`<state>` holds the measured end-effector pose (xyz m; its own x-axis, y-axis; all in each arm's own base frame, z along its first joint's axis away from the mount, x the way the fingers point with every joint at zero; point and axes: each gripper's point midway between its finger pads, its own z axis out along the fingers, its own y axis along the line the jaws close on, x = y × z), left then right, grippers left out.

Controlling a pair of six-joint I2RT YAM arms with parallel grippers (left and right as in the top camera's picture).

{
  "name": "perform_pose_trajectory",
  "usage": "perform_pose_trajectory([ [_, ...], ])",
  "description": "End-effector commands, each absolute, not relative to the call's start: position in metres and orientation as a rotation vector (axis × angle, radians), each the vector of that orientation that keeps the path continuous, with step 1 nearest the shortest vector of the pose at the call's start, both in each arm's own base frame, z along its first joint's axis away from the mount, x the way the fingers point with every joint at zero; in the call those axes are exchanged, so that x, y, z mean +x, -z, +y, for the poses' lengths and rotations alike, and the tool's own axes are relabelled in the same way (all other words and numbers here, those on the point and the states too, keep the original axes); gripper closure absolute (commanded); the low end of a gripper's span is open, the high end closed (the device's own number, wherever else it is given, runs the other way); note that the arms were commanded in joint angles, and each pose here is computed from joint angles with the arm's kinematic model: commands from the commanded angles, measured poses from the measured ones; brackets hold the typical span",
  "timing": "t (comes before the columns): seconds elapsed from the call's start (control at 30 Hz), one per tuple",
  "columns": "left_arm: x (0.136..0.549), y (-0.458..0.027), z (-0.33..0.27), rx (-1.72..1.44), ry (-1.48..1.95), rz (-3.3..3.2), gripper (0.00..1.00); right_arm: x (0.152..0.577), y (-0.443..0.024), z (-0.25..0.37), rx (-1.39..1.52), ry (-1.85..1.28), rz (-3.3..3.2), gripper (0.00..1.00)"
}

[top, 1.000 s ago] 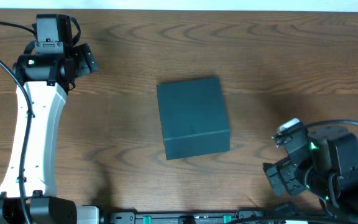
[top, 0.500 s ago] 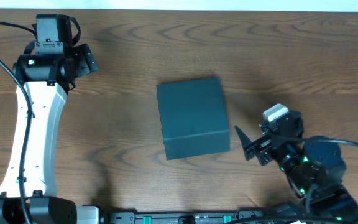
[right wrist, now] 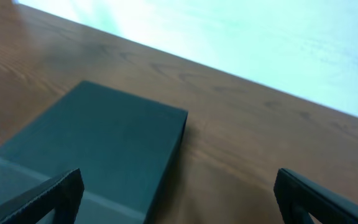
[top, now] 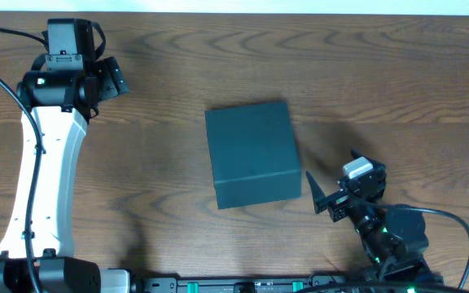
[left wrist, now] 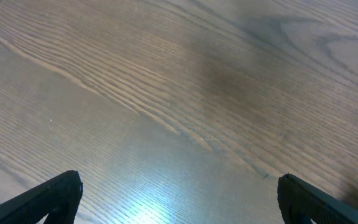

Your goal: Pack container

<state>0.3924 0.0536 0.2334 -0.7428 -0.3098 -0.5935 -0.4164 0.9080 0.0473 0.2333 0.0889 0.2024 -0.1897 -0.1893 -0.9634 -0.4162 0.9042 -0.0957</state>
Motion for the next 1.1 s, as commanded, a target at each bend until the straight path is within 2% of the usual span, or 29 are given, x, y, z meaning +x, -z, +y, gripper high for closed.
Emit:
perform_pose_trajectory([
  [0.0, 0.392, -0.233, 0.057, -0.519, -0.263, 2.466, 0.01, 0.23, -0.191, 0.087, -0.427, -0.235, 1.762, 0.01],
  [0.57, 0.392, -0.233, 0.057, -0.519, -0.263, 2.466, 0.01, 0.223, -0.141, 0.084, -0.409, -0.25, 1.781, 0.01],
  [1.07, 0.392, -0.233, 0.057, -0.519, -0.263, 2.466, 0.01, 0.225, -0.146, 0.073, -0.359, -0.213, 1.734, 0.01],
])
